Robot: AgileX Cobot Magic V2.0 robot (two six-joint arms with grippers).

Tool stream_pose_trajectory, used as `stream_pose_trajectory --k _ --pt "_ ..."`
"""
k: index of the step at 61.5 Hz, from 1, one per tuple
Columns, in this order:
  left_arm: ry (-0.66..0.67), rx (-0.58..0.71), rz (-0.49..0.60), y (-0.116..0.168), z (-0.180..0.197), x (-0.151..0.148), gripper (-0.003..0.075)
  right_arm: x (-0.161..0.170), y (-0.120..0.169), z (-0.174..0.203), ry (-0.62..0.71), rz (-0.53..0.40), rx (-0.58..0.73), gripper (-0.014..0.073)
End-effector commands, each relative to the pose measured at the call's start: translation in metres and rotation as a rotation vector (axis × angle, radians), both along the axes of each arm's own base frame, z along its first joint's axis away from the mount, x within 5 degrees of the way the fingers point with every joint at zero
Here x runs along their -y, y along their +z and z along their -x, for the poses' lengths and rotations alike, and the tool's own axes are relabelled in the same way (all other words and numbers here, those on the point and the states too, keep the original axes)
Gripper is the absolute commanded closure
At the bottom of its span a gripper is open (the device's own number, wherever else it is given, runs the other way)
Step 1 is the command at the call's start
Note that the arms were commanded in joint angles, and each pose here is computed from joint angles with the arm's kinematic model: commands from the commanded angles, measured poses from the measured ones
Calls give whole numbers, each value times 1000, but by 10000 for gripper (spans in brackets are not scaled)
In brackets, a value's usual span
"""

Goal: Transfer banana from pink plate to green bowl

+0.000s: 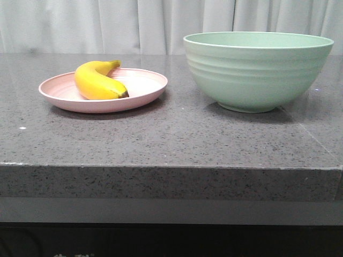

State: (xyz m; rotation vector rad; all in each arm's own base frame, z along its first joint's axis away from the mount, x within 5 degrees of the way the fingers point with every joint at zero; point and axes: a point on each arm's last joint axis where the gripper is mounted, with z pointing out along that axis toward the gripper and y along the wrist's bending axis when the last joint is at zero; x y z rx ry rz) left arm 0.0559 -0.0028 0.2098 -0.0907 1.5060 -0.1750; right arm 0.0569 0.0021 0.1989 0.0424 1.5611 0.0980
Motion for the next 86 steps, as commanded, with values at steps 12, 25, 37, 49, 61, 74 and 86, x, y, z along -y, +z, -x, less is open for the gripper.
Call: stream_pose_trajectory --k 12,25,37,49,61,74,86 --pt "6 109 20 8 3 -1 738 0 11 3 -5 15 113 663" --pt "6 109 20 8 3 -1 738 0 11 3 -5 15 113 663" --pt "6 109 20 8 3 -1 738 0 11 3 -5 15 113 663" --pt "7 130 21 10 3 -1 738 0 11 3 -6 15 114 663" --pt "10 228 17 30 7 -1 738 1 22 5 -6 14 155 663" --pt "15 252 -47 86 19 -1 738 1 74 19 -3 11 243 663" --pt "21 187 -66 146 24 -2 738 0 133 29 3 19 217 663"
